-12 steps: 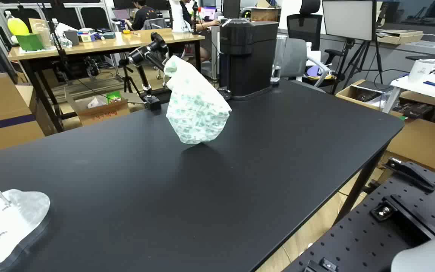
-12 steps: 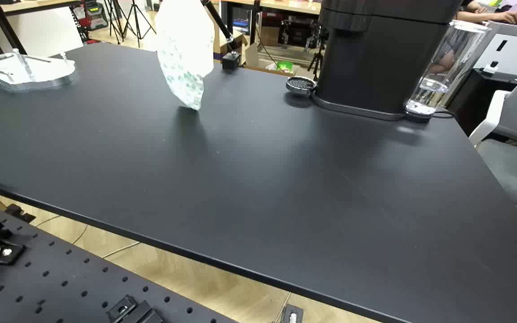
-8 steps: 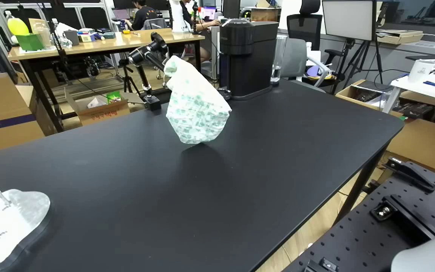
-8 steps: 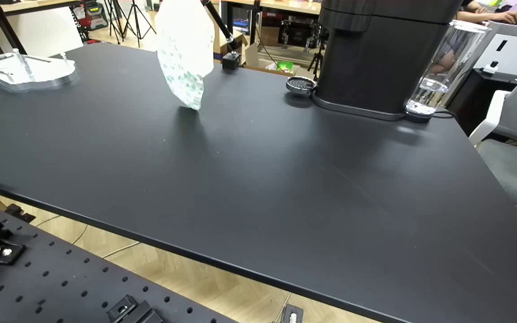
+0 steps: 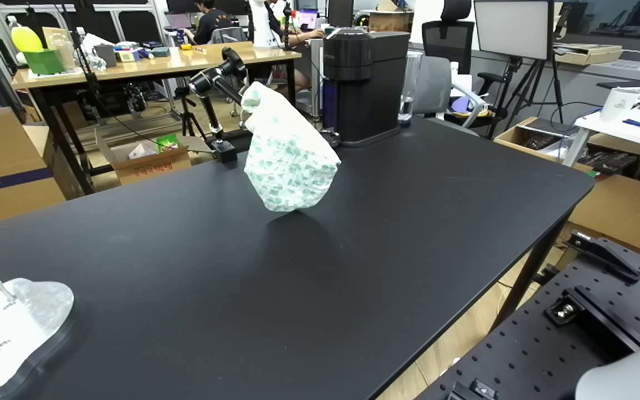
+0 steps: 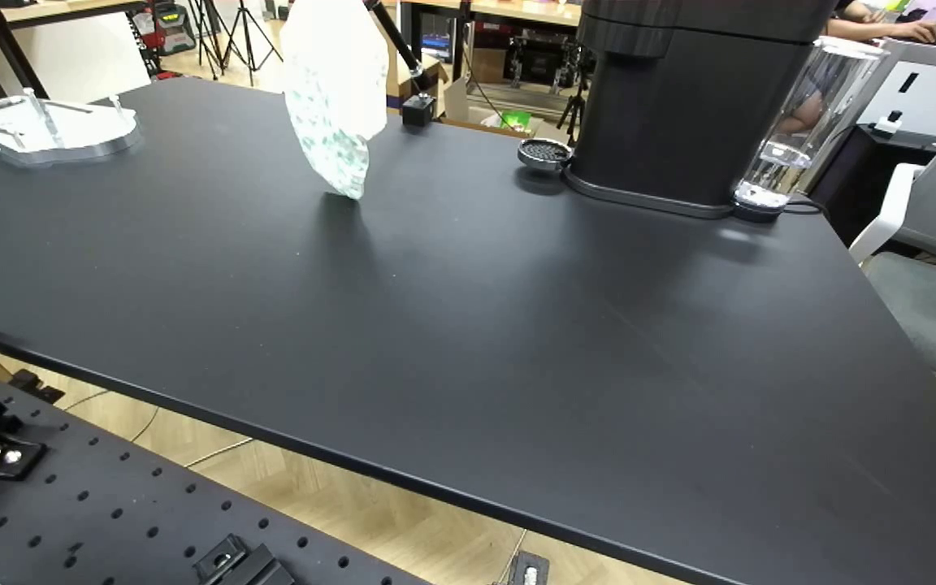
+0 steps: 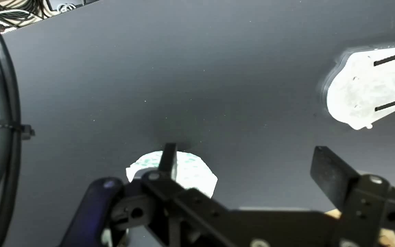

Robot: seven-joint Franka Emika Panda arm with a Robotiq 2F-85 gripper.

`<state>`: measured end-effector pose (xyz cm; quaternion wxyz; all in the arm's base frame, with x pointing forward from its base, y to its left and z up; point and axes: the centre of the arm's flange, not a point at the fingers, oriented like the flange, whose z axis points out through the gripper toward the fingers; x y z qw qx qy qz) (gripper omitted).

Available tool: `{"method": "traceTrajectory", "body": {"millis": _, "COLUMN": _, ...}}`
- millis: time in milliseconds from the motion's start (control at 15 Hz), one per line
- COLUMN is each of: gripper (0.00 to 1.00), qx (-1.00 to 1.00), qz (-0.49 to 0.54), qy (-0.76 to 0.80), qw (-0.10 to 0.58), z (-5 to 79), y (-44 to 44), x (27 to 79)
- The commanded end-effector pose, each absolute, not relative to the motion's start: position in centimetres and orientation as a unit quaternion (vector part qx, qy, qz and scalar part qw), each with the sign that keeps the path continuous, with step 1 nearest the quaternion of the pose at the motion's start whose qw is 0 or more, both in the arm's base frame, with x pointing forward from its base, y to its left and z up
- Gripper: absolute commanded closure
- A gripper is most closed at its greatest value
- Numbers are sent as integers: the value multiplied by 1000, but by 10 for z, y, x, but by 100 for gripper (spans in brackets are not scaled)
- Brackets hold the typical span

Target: Put the towel on the table

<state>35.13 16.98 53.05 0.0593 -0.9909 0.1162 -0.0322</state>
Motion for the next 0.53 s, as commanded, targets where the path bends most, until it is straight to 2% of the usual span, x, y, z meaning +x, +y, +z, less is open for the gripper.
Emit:
{"method": "traceTrajectory", "body": {"millis": 0, "gripper": 0, "qx": -989, "qz": -57, "qy": 129, "qw": 45, "z": 524, "y": 165, "x": 358}}
{"method": "traceTrajectory", "body": {"millis": 467, "gripper": 0, "qx": -968, "qz": -224, "qy": 105, "qw": -44, "z": 477, "y": 113, "x": 423}}
